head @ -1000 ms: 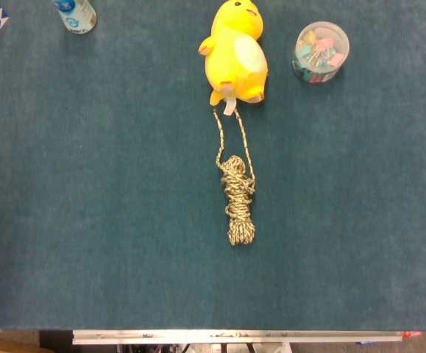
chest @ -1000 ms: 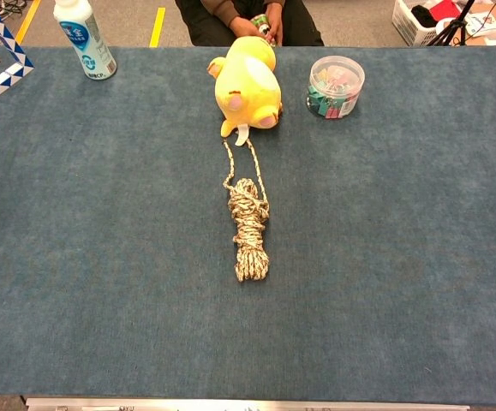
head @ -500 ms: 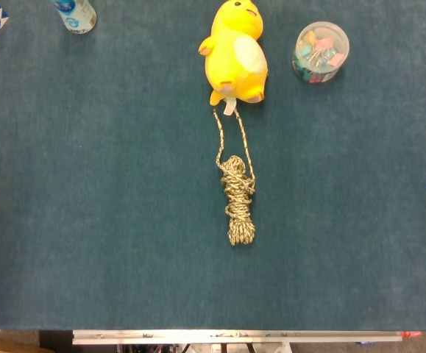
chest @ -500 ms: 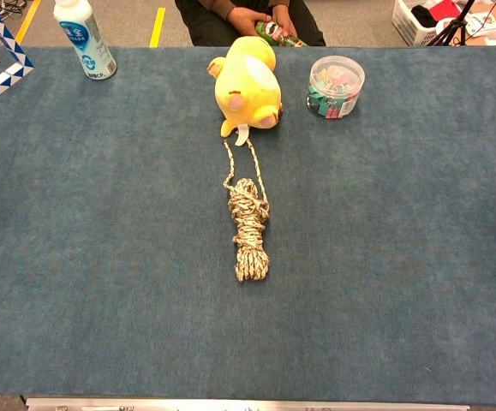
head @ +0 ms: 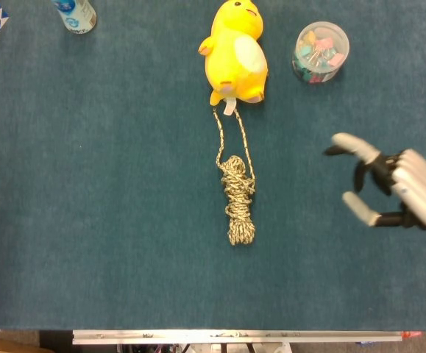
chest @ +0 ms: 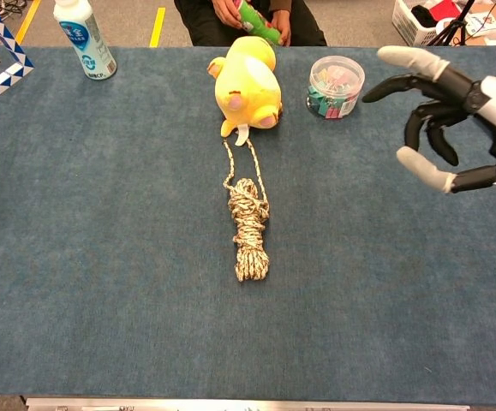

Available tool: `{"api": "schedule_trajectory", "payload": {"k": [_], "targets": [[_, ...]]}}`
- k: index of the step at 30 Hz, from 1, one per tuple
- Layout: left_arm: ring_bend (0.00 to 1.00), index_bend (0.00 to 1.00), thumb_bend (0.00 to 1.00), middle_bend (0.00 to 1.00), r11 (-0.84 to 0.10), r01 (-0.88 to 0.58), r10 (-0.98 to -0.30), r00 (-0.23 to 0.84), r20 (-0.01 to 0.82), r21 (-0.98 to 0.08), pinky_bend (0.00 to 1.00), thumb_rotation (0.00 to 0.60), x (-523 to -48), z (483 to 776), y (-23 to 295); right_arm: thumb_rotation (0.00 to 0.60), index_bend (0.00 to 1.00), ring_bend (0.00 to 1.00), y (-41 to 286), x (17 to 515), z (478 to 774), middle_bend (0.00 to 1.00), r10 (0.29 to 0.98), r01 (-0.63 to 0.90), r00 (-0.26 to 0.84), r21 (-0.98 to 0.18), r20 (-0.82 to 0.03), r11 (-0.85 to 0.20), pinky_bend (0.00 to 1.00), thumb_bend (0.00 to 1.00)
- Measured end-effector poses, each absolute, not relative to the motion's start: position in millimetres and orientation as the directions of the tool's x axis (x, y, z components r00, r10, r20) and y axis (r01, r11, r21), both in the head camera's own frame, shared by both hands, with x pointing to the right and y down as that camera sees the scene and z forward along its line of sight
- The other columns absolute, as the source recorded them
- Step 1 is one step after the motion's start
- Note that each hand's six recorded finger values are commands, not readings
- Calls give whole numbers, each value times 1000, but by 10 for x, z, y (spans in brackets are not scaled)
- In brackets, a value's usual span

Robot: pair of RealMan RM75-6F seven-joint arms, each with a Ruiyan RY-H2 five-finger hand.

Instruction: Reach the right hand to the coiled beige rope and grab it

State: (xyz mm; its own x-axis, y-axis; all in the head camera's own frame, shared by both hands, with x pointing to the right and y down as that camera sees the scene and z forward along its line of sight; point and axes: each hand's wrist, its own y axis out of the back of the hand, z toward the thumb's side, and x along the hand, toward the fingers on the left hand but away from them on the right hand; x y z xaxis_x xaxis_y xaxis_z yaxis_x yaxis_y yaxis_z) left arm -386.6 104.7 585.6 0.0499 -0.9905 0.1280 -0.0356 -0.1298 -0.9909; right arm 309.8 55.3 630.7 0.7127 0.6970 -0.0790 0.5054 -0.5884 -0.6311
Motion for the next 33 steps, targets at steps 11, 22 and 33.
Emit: {"api": "schedule_trajectory", "payload": {"k": [11, 22, 33], "targets": [[0, 0, 227, 0, -132, -29, -991, 42, 130, -991, 0, 600, -3881, 5855, 1068, 600, 0, 653, 701, 2391, 6381, 49, 531, 433, 847, -570, -5, -698, 997, 822], [0, 0, 227, 0, -131, -24, -991, 39, 130, -991, 0, 600, -3870, 5857, 1070, 600, 0, 645, 843, 2143, 6354, 12, 459, 431, 884, -530, 85, -731, 997, 828], [0, 0, 227, 0, -134, -21, -990, 38, 133, -991, 0, 600, -3878, 5860, 1078, 600, 0, 644, 911, 2086, 6362, 37, 437, 434, 892, -499, 119, -750, 997, 825]]}}
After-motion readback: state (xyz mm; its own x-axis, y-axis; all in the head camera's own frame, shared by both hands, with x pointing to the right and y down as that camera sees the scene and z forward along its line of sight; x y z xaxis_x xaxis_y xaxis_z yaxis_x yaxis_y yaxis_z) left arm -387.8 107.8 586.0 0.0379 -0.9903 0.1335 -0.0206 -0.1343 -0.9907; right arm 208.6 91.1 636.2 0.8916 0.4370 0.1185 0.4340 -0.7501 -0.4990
